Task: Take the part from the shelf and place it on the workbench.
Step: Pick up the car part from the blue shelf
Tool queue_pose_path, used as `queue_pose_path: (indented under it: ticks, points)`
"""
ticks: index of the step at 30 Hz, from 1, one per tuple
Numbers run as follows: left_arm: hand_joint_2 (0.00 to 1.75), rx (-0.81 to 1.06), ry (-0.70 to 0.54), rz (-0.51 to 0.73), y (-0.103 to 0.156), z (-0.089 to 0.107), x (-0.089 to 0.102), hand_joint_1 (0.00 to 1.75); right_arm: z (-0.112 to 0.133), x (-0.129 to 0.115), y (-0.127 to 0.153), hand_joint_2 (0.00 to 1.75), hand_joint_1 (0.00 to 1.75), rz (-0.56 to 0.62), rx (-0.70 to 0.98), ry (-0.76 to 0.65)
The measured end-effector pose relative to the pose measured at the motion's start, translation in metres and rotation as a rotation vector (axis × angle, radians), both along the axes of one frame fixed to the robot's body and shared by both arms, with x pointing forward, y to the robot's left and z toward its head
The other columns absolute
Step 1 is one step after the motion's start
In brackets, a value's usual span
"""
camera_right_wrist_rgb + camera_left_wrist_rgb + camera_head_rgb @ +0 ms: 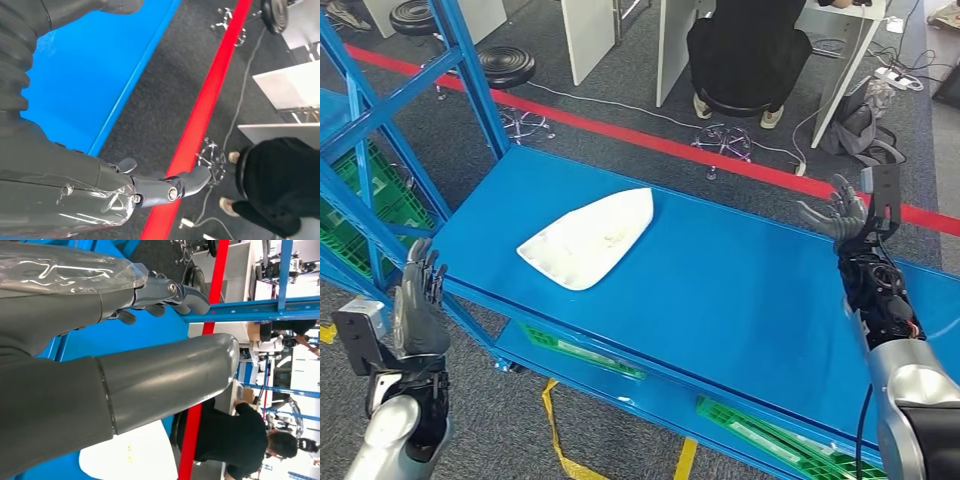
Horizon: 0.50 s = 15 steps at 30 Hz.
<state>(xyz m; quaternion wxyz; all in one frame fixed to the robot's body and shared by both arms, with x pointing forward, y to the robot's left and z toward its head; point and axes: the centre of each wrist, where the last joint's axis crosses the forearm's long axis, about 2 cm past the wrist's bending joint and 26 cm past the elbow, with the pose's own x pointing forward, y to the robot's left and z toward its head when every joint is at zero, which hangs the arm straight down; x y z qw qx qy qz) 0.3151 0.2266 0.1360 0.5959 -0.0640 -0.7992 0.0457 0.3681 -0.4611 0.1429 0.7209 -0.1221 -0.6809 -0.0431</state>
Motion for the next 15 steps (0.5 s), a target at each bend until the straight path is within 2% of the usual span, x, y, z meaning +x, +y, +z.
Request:
queue_pose_path:
  ticks: [3, 7, 10, 15]
  points:
    - [0.00, -0.002, -0.005, -0.003, 0.000, 0.001, 0.001, 0.00, -0.004, 0.006, 0.009, 1.75, 0.00, 0.042, -0.006, 0.028]
    - [0.00, -0.004, -0.012, 0.001, -0.001, 0.004, 0.004, 0.00, -0.007, 0.018, 0.035, 1.75, 0.00, 0.123, -0.026, 0.062]
    - [0.00, -0.006, -0.008, 0.009, -0.001, 0.005, 0.005, 0.00, -0.007, 0.030, 0.064, 1.75, 0.00, 0.199, -0.053, 0.073]
    - [0.00, -0.011, -0.005, 0.011, -0.003, 0.006, 0.005, 0.00, -0.005, 0.044, 0.129, 1.75, 0.00, 0.375, -0.076, 0.071]
